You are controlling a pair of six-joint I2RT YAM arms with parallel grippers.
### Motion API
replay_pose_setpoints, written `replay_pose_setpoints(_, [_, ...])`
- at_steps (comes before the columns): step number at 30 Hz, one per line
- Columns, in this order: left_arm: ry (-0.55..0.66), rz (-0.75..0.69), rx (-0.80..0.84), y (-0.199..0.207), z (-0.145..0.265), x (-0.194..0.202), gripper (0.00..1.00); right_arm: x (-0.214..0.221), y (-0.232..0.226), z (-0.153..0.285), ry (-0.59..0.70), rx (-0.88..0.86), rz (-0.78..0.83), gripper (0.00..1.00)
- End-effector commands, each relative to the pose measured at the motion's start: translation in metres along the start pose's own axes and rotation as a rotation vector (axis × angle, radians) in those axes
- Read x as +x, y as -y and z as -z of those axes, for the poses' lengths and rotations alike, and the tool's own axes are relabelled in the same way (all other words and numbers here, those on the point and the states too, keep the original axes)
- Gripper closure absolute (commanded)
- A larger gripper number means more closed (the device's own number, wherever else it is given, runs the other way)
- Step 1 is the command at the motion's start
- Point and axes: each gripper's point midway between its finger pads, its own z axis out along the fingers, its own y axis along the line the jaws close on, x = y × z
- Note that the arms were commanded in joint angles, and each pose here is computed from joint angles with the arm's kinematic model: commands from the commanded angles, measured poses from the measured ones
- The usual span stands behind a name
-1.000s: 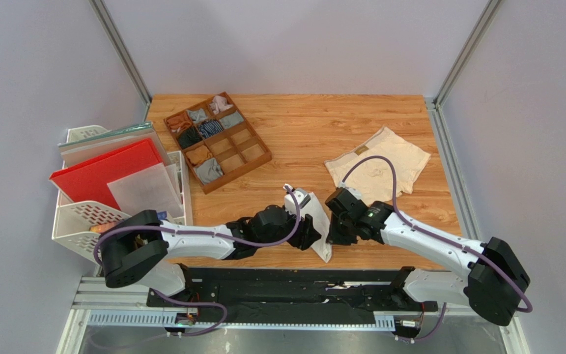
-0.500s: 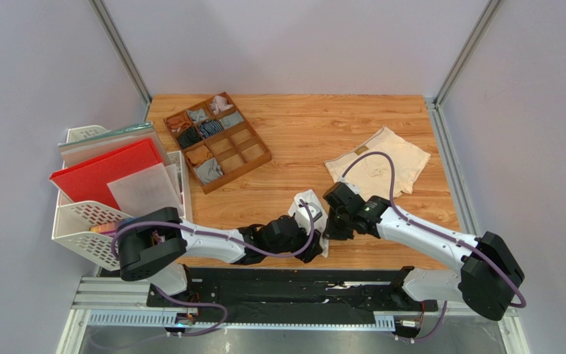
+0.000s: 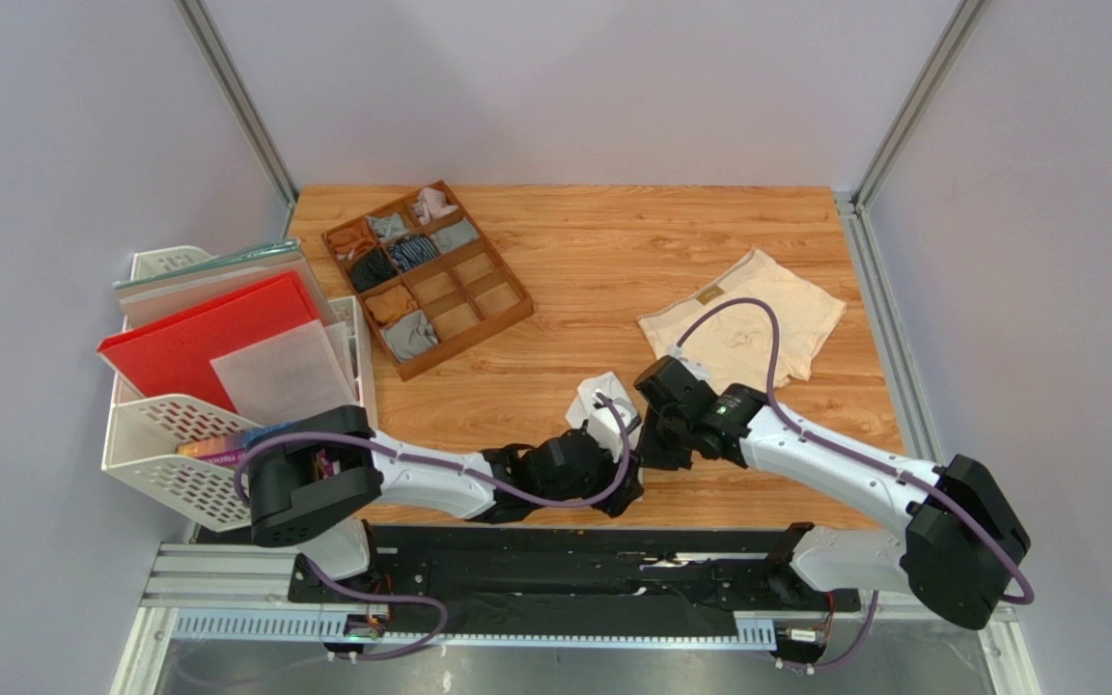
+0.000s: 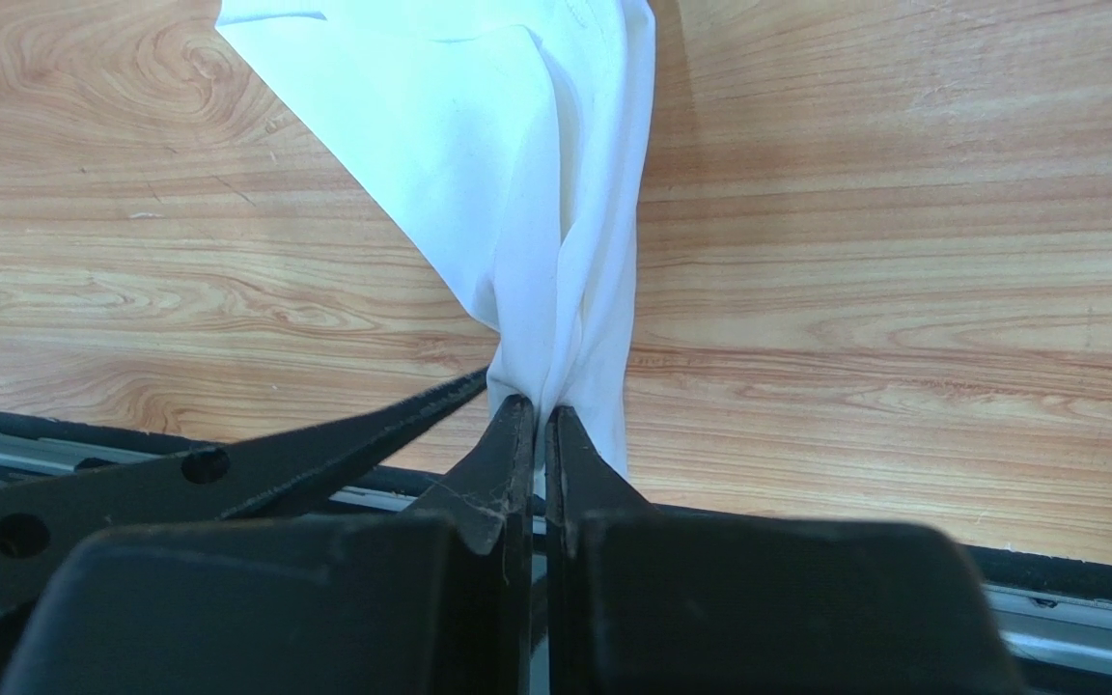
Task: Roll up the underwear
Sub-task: Adjust the underwear at the center of the board.
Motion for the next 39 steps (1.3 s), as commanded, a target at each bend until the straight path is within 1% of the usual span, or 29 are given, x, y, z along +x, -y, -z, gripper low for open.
replay_pose_setpoints(1, [0.042,0.048,0.011,0.015,-0.006,-0.018,0.36,-0.019,-0.016,0.011,0.070,-0.041,-0.041,1.00])
replay_pose_setpoints(5, [0.043,0.054,0.017,0.020,-0.010,-0.020,0.36,-0.020,-0.017,0.012,0.074,-0.044,-0.047,1.00])
replay_pose_setpoints(7, [0.009,0.055,-0.014,0.015,-0.012,-0.012,0.36,-0.020,-0.017,0.013,0.078,-0.045,-0.051,1.00])
replay_pose_setpoints(12, [-0.013,0.066,-0.052,0.012,-0.015,-0.007,0.37,-0.020,-0.015,0.013,0.083,-0.043,-0.057,1.00])
replay_pose_setpoints(17, [-0.033,0.063,-0.117,0.006,-0.020,-0.006,0.44,-0.021,-0.016,0.012,0.088,-0.047,-0.069,1.00])
replay_pose_setpoints(20, [-0.052,0.043,-0.174,0.001,-0.022,-0.002,0.46,-0.022,-0.016,0.012,0.095,-0.045,-0.077,1.00])
replay_pose_setpoints(26, [-0.036,0.052,-0.254,-0.007,-0.024,-0.002,0.53,-0.022,-0.016,0.013,0.098,-0.054,-0.085,1.00])
replay_pose_setpoints(29, [-0.033,0.058,-0.251,-0.006,-0.026,-0.002,0.59,-0.021,-0.017,0.012,0.096,-0.057,-0.087,1.00])
replay_pose_setpoints(30, [-0.029,0.065,-0.251,-0.006,-0.027,-0.002,0.63,-0.022,-0.017,0.012,0.098,-0.058,-0.087,1.00])
replay_pose_setpoints(32, [-0.031,0.067,-0.253,-0.006,-0.028,-0.001,0.65,-0.021,-0.016,0.012,0.098,-0.056,-0.088,1.00])
replay_pose_setpoints(34, [-0.031,0.069,-0.257,-0.007,-0.029,0.000,0.71,-0.022,-0.016,0.011,0.100,-0.057,-0.092,1.00])
replay_pose_setpoints(37, [-0.036,0.071,-0.275,-0.010,-0.029,0.003,0.86,-0.021,-0.015,0.011,0.101,-0.057,-0.093,1.00])
replay_pose_setpoints(38, [-0.041,0.069,-0.280,-0.012,-0.029,0.005,0.95,-0.021,-0.014,0.010,0.101,-0.051,-0.093,1.00])
replay_pose_setpoints(39, [-0.041,0.069,-0.280,-0.012,-0.029,0.005,1.00,-0.021,-0.013,0.011,0.104,-0.046,-0.093,1.00])
